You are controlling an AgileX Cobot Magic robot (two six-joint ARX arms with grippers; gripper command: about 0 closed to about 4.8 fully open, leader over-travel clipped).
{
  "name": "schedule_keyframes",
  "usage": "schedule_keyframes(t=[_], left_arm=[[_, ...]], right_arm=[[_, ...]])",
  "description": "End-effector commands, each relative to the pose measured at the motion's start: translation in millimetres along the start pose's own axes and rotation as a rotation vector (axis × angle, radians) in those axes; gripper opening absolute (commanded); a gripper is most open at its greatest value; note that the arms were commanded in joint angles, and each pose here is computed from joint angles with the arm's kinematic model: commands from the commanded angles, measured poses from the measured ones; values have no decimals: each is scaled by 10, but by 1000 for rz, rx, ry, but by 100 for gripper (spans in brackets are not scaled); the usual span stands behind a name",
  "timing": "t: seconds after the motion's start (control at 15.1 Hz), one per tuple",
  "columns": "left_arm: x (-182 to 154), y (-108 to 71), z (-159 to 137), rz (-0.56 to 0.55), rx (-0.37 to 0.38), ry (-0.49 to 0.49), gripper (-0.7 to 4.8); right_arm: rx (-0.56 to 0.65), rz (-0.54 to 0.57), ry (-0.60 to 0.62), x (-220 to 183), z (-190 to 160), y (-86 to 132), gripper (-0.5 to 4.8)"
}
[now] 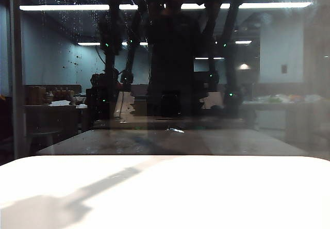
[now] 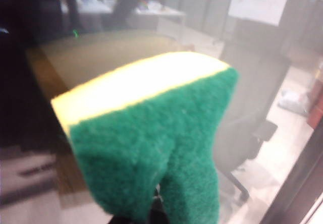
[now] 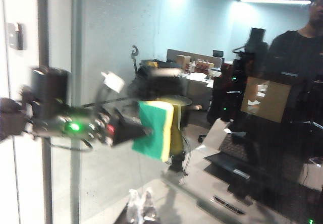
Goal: Reach upward to find where there is water on the glass, pick up the sponge from the table, dry the water, and finally place the sponge back on the table.
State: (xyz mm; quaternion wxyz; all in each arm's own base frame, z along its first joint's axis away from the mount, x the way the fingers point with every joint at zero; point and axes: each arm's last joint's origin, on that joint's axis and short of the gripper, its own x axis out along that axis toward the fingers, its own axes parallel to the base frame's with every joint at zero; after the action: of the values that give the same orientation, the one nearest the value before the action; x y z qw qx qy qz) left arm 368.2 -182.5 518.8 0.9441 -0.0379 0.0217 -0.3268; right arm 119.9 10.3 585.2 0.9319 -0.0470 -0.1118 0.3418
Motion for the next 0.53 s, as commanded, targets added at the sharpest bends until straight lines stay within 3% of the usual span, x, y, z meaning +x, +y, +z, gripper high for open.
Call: schedule_keyframes(t=[0.07, 0.27, 0.53], left_arm=[[-1, -16, 11, 88, -6, -12, -6], [-173, 186, 50, 205, -11, 36, -6], [-608, 513, 266, 363, 19, 19, -6]], right_arm=[[-9, 4, -15, -18, 32, 21, -5], [-10, 1, -15, -16, 31, 17, -5], [-10, 0, -16, -6, 27, 6, -5]])
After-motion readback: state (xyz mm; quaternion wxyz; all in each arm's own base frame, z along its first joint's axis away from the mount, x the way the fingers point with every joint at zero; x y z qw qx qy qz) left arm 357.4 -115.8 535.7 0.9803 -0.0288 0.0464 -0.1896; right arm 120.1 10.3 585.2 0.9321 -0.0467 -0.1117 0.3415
